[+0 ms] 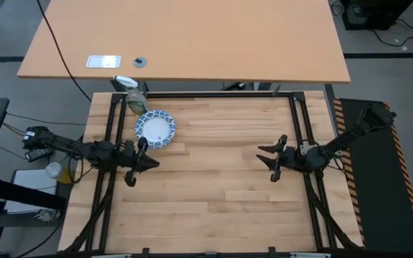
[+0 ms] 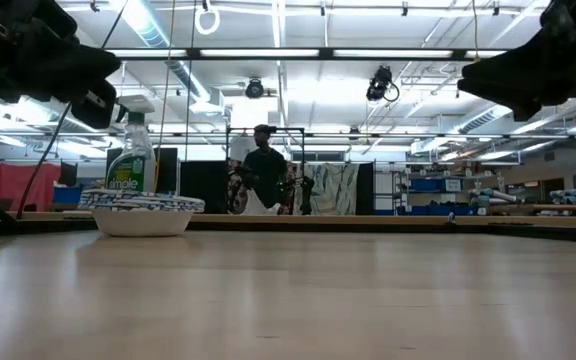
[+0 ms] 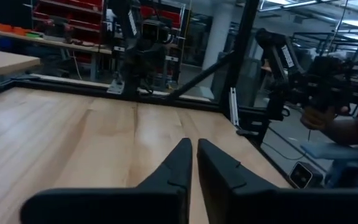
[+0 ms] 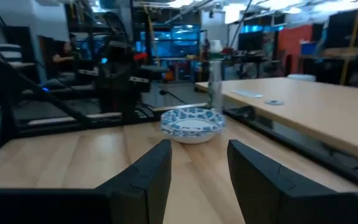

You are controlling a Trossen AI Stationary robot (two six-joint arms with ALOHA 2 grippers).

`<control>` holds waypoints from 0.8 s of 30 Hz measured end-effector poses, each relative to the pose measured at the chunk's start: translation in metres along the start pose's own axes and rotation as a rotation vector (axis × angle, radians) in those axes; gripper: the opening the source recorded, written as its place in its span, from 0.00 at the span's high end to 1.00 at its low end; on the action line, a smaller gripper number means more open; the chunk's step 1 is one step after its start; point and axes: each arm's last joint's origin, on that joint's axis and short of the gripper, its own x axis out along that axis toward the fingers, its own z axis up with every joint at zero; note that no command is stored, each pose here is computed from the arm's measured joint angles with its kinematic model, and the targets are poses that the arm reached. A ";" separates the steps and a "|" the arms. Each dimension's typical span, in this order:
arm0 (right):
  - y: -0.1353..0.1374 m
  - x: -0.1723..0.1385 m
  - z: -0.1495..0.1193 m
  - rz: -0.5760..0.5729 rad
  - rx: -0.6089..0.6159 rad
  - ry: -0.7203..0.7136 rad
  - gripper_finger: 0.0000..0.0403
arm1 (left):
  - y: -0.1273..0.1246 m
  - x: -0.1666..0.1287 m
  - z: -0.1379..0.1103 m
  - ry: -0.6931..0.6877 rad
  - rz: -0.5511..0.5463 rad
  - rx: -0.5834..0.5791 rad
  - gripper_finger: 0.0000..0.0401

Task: Nest bowls inside each other
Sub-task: Return to Home Position

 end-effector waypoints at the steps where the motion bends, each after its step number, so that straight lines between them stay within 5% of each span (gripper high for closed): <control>1: 0.001 -0.002 0.001 -0.012 -0.012 -0.003 0.59 | 0.000 0.000 0.000 0.000 0.000 0.004 0.94; 7: 0.002 -0.018 0.013 -0.122 -0.107 -0.030 0.59 | 0.000 -0.003 0.003 -0.032 -0.006 0.019 0.99; 24: -0.026 0.006 0.014 0.138 -0.032 -0.074 0.66 | 0.000 -0.008 0.015 -0.161 0.038 0.036 0.98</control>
